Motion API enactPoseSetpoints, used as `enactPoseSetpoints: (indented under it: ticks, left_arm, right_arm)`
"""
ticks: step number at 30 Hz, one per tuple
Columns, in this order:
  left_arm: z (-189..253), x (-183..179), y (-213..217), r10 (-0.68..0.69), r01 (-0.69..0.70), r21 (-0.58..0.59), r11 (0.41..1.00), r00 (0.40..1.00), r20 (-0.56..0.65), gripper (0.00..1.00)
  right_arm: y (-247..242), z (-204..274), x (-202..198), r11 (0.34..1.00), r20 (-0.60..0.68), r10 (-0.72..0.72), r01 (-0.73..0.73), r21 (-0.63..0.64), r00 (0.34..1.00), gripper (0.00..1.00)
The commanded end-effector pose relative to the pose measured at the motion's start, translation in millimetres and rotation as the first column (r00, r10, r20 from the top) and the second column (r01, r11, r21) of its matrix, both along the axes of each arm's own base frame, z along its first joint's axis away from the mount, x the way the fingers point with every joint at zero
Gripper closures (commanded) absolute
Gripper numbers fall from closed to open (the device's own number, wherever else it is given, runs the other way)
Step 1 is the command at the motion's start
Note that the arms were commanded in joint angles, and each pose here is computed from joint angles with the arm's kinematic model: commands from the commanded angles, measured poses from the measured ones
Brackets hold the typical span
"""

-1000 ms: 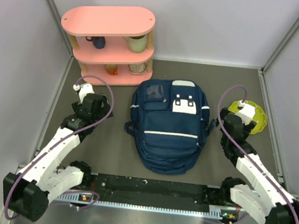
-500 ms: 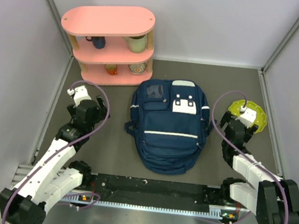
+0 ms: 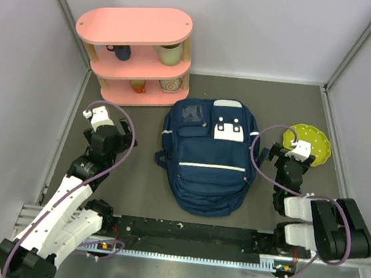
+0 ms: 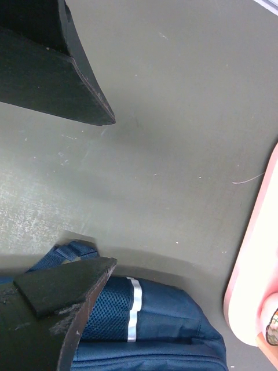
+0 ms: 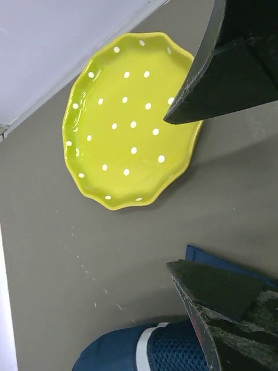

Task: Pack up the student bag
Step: Reset both arms

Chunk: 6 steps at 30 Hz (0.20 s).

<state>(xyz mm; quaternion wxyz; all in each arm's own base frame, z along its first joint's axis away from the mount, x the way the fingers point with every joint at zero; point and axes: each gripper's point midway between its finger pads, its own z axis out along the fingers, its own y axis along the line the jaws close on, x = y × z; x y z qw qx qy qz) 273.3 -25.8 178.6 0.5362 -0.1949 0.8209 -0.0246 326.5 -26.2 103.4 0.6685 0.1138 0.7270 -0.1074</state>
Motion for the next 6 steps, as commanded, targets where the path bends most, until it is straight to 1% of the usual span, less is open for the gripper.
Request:
enactPoseSetpoints:
  ticks: [1, 2, 3, 4, 5, 6]
  left_arm:
    - [10, 6, 0, 0.0, 0.0, -0.006, 1.0, 0.998, 0.055, 0.01]
    - [9, 6, -1, -0.008, 0.008, -0.003, 1.0, 0.999, 0.053, 0.01]
    - [12, 8, -2, -0.009, 0.01, -0.005, 1.0, 0.997, 0.071, 0.01]
    - [11, 9, -1, -0.003, 0.003, -0.008, 1.0, 0.997, 0.073, 0.01]
    - [14, 9, 1, 0.015, -0.014, -0.006, 1.0, 0.996, 0.083, 0.01]
    - [15, 10, 3, 0.025, -0.025, -0.004, 1.0, 0.996, 0.088, 0.01]
  right_arm:
    - [12, 11, 18, 0.996, 0.084, 0.084, -0.083, -0.016, 0.993, 0.01]
    - [6, 18, 19, 0.997, 0.106, 0.063, -0.057, -0.06, 0.992, 0.01]
    - [5, 7, 17, 0.998, 0.055, 0.048, -0.046, -0.039, 0.997, 0.01]
    - [4, 14, 21, 0.999, 0.055, 0.044, -0.043, -0.03, 0.997, 0.01]
    - [3, 21, 25, 0.999, 0.094, 0.035, -0.033, -0.027, 0.995, 0.01]
    - [2, 18, 24, 0.999, 0.083, 0.031, -0.028, -0.033, 0.996, 0.01]
